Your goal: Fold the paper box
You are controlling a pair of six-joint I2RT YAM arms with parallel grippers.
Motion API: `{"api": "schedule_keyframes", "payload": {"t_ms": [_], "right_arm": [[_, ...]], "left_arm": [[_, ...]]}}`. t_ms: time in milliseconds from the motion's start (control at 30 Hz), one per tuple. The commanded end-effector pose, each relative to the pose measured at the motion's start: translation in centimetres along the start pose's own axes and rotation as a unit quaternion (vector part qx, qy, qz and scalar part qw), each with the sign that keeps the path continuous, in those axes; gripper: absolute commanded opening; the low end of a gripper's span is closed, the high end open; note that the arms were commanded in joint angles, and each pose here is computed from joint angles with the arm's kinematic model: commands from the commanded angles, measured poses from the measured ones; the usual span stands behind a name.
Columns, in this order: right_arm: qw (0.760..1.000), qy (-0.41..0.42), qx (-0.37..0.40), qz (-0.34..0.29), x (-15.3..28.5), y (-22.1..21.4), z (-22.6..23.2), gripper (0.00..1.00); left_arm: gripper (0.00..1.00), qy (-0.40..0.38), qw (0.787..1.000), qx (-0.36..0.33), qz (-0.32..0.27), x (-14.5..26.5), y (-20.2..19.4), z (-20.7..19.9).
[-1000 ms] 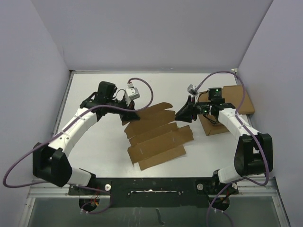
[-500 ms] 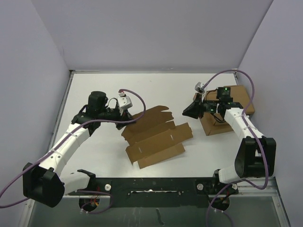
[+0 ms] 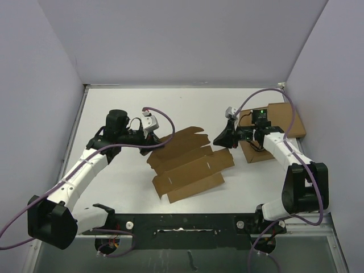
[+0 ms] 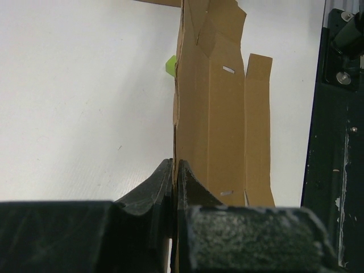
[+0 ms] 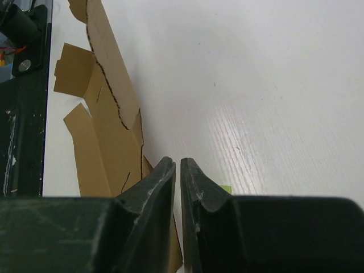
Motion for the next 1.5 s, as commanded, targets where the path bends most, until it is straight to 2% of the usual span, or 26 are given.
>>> {"api": "schedule_keyframes", "payload": {"t_ms": [0, 533, 733, 900, 1167, 1267, 1467], "right_arm": [[0.998, 0.028, 0.048, -0.017, -0.8, 0.7, 0.8, 0.12], [0.994, 0.091, 0.05, -0.03, -3.0, 0.3, 3.4, 0.16], [0.991, 0.115, 0.048, -0.042, -3.2, 1.0, 4.5, 0.29], [0.989, 0.129, 0.053, -0.048, -2.8, 1.6, 5.2, 0.35], [0.992, 0.11, 0.052, -0.035, -1.4, 2.4, 4.5, 0.4], [0.991, 0.115, 0.052, -0.036, -1.6, 2.4, 4.8, 0.43], [0.994, 0.103, 0.034, -0.015, -2.5, 1.5, 3.9, 0.43]], "left_arm": [[0.0, -0.006, 0.998, -0.04, -0.039, 0.7, 2.4, -0.6], [0.0, -0.014, 0.997, -0.04, -0.06, 1.1, 2.9, -0.7], [0.0, -0.011, 0.997, -0.04, -0.061, 1.1, 2.9, -0.6], [0.0, -0.004, 0.997, -0.04, -0.061, 1.3, 2.9, -0.3], [0.0, 0.0, 0.997, -0.042, -0.063, 1.4, 2.9, -0.1], [0.0, -0.002, 0.997, -0.042, -0.063, 1.4, 2.9, -0.2], [0.0, -0.015, 0.997, -0.041, -0.065, 1.3, 2.9, -0.5]]}}
Point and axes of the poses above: each gripper's point midway between its finger pads, its own x axis back along the fingers, its own z axis along the line the jaws close on, y = z × x, the point moved 1 cm from there along x, back along the fingers, and after that the axes turned 5 degrees about x, right-handed, at the moved point
